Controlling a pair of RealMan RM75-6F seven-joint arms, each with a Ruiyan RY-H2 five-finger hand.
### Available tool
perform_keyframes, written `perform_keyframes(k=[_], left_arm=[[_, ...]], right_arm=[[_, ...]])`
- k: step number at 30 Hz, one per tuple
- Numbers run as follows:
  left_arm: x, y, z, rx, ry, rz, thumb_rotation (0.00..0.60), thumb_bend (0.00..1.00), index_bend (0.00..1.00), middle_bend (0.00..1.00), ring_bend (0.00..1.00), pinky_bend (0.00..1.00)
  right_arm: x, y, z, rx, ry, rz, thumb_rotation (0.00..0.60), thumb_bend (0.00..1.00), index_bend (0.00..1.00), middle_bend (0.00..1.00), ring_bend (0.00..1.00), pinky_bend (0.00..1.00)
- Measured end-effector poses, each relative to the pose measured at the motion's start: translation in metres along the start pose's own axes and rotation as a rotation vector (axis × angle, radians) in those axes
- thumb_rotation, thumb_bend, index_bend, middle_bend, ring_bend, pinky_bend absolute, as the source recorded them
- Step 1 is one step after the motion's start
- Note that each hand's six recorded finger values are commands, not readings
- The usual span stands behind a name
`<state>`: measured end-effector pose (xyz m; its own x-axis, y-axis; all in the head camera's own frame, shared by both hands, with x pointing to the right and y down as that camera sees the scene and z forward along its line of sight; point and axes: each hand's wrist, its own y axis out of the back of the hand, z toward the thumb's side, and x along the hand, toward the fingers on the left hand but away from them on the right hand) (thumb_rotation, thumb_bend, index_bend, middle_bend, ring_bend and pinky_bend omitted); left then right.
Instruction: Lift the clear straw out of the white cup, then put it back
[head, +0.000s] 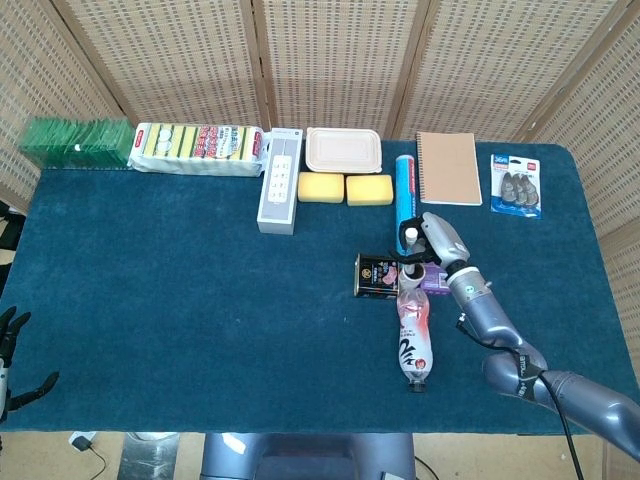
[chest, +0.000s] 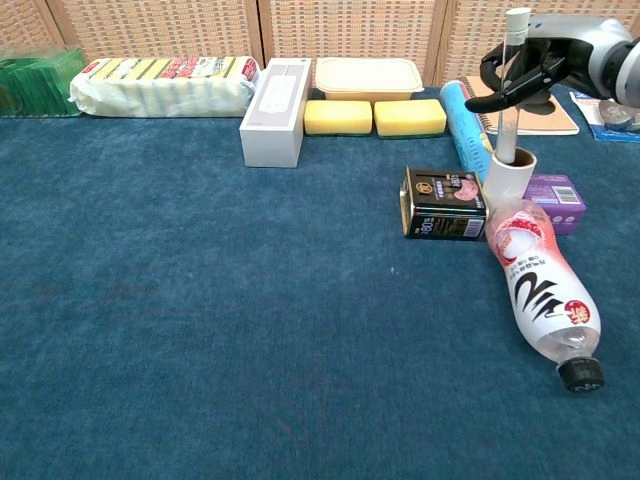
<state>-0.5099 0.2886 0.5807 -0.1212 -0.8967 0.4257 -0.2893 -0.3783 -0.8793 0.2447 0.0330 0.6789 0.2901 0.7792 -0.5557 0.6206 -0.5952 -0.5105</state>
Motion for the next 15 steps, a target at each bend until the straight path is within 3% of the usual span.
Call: perform_keyframes(k=[15], left_arm=[[0.0001, -0.0004, 0.0005, 0.0, -0.001, -0.003, 0.6, 0.19, 0.07, 0.0, 0.0, 0.15]], right_arm=[[0.0041, 0.0064, -0.0071, 0.003, 0.008, -0.006, 0.6, 0.34, 0.67, 0.7, 0.64, 0.63]])
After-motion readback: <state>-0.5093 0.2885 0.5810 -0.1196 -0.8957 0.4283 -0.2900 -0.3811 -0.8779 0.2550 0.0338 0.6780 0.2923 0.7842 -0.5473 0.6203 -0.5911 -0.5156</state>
